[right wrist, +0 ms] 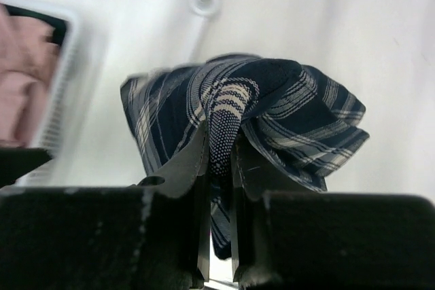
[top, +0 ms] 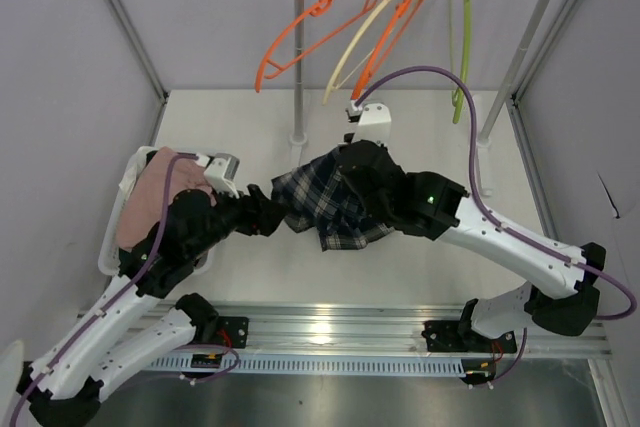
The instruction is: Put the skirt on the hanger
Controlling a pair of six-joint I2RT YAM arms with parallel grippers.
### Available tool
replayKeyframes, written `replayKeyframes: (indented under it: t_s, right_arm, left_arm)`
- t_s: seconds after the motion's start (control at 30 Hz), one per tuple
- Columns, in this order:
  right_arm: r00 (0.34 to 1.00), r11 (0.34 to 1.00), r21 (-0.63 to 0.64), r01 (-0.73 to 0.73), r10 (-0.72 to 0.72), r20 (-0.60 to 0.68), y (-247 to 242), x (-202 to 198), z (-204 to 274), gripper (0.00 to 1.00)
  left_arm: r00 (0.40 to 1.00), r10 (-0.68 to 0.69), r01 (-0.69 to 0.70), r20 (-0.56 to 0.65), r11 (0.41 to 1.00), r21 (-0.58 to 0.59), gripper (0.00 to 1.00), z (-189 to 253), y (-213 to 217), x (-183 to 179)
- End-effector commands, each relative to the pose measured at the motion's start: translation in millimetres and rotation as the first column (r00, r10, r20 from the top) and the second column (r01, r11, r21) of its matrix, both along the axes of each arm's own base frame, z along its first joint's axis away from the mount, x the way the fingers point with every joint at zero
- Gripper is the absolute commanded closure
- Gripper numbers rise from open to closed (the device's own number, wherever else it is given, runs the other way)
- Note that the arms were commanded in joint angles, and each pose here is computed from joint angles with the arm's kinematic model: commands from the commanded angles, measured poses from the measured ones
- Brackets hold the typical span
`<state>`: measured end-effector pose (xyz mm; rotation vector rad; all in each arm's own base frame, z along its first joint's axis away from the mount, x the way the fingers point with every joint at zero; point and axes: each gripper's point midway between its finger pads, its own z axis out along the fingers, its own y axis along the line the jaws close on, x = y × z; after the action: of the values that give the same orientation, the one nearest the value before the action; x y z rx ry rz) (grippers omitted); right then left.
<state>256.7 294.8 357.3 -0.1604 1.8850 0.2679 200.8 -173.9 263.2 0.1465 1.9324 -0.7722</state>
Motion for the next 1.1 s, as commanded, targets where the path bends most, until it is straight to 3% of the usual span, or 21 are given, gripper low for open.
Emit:
replayKeyframes:
  t_s: [0.0, 0.17, 0.4, 0.77, 1.07]
  right_arm:
    - [0.991, 0.994, 0.024, 0.108, -0.106, -0.079, -39, 10, -21, 1.00]
    - [0.963, 0.989, -0.080, 0.125, -0.140, -0.230, -57, 15, -91, 1.00]
    - [0.936, 0.987, -0.104, 0.119, -0.147, -0.319, -63, 16, -131, 1.00]
    - [0.926, 0.987, -0.114, 0.113, -0.146, -0.348, -62, 15, -132, 1.00]
    - [0.927, 0.989, -0.097, 0.108, -0.136, -0.349, -63, 12, -122, 1.00]
  left_arm:
    - [1.000, 0.006, -0.007, 0.026, 1.000, 0.009, 0.20, -5, -15, 6]
    - [0.998, -0.060, 0.061, -0.019, 0.997, 0.053, 0.16, -34, -51, -5]
    - [0.995, -0.069, 0.078, -0.075, 0.989, 0.125, 0.10, -88, -94, -5]
    - [0.993, -0.090, 0.102, -0.075, 0.978, 0.183, 0.10, -126, -141, -9]
    - [0.998, 0.014, 0.003, -0.065, 0.968, 0.253, 0.10, -151, -141, 3]
